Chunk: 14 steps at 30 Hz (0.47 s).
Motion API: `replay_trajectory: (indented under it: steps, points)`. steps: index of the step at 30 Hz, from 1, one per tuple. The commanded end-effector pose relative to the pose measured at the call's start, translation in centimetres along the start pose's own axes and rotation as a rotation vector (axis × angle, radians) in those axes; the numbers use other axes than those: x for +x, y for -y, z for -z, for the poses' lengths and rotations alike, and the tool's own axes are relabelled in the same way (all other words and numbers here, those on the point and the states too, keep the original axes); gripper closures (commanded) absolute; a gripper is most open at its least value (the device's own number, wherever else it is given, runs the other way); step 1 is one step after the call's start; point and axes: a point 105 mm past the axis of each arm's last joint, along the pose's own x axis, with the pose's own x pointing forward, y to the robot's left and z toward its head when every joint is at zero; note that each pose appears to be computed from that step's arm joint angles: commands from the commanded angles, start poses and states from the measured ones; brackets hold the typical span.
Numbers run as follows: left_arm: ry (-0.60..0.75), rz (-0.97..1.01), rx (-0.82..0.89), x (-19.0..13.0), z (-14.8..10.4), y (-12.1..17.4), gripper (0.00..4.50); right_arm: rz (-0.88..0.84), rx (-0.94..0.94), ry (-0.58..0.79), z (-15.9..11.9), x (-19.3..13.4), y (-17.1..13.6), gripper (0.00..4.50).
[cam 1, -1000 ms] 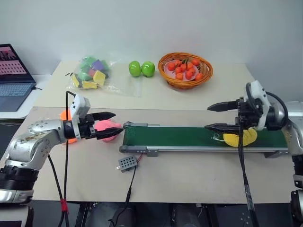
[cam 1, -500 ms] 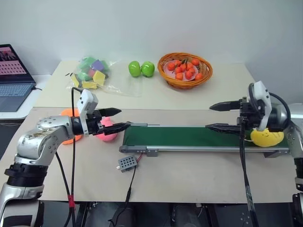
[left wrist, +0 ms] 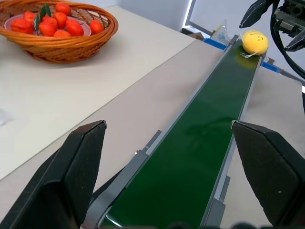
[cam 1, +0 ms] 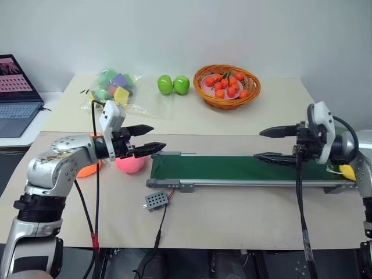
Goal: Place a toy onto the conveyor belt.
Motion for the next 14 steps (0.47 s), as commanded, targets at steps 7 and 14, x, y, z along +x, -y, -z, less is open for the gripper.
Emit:
replay_trajectory:
  steps: [7,14]
  points:
    - [0.034,-0.011,0.056,0.16,-2.04,-0.01,0.01,0.02,-0.049,0.034,-1.62,-0.83,-0.01,0.0]
    - [0.027,-0.023,0.06,-0.21,-2.14,-0.48,0.01,0.023,-0.05,0.034,-1.63,-0.85,0.04,0.0]
